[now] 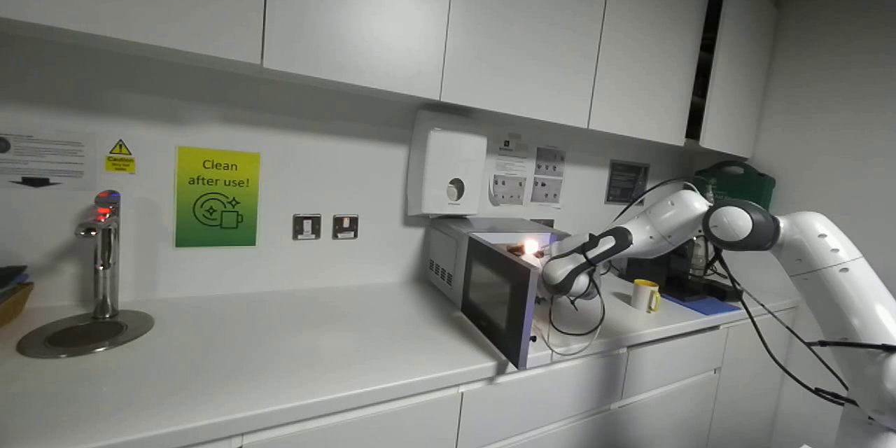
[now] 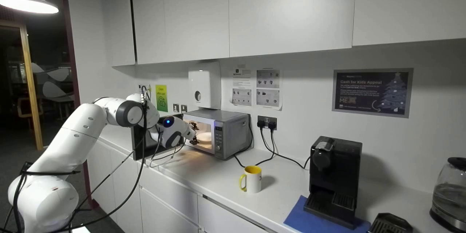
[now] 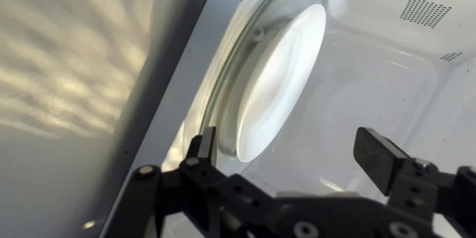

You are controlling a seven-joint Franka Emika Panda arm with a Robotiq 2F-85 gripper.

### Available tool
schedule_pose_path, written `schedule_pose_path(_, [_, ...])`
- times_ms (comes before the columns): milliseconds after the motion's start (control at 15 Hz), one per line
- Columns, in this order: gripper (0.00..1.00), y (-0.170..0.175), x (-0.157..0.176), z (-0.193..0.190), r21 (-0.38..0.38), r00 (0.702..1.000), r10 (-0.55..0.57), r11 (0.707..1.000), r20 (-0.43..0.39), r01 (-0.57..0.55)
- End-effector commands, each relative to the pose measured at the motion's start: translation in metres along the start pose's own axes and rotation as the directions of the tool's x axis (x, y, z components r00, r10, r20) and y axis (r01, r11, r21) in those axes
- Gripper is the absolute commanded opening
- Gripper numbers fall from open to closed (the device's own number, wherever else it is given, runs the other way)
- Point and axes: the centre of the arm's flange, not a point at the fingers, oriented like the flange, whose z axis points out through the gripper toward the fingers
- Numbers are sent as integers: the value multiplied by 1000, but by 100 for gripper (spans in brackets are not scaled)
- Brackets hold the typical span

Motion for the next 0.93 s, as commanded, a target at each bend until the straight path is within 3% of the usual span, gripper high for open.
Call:
schedule_pose_path(0, [100, 5, 4, 3, 33, 1000, 9, 999, -10, -9])
schedule_pose_path(867, [100, 12, 5, 11, 23, 999, 32, 999, -11, -32])
